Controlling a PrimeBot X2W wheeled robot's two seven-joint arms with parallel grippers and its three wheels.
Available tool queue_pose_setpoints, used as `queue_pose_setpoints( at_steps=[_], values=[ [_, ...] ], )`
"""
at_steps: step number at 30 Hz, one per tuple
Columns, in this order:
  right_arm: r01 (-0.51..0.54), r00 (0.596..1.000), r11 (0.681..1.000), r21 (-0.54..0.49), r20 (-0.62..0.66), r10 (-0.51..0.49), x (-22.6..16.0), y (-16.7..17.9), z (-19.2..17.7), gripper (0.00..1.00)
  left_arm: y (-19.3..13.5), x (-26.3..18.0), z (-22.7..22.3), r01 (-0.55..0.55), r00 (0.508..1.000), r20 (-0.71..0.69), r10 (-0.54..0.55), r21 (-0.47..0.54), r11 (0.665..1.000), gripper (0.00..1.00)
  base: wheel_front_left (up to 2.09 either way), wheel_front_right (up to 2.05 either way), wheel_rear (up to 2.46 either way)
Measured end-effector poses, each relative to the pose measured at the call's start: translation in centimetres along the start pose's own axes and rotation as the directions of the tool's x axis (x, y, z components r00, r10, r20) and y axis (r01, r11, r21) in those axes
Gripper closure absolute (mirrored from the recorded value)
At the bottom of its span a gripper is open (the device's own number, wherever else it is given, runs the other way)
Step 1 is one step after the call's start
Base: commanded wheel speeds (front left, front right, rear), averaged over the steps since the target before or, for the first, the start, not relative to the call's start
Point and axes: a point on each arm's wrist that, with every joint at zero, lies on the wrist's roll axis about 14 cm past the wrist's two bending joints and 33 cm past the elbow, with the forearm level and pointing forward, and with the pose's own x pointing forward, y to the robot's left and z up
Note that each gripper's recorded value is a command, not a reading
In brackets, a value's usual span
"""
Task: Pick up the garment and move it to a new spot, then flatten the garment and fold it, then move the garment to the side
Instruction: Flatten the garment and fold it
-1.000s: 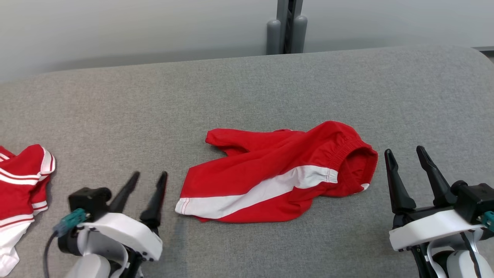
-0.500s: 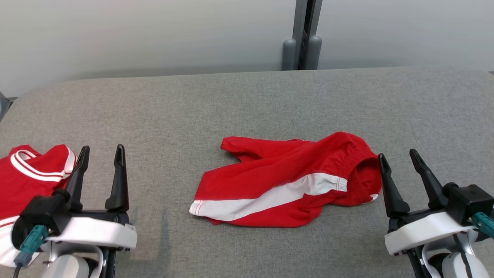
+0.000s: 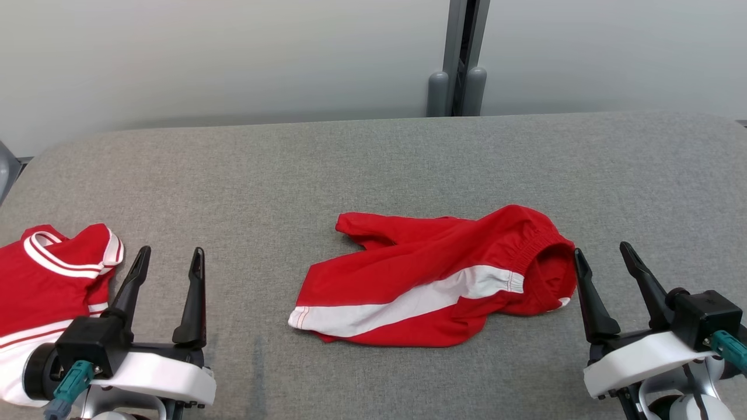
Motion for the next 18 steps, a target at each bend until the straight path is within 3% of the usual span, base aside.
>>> queue_pose_setpoints(
  at_steps=[18],
  values=[
    [0.009, 1.0, 1.0, -0.013, 0.001, -0.008, -0.09, -0.29, 0.25, 0.0, -0.83, -0.09, 0.04, 0.024, 1.0, -0.015, -0.023, 0.032, 0.999, 0.0, 0.0, 0.0, 0.0]
  ],
)
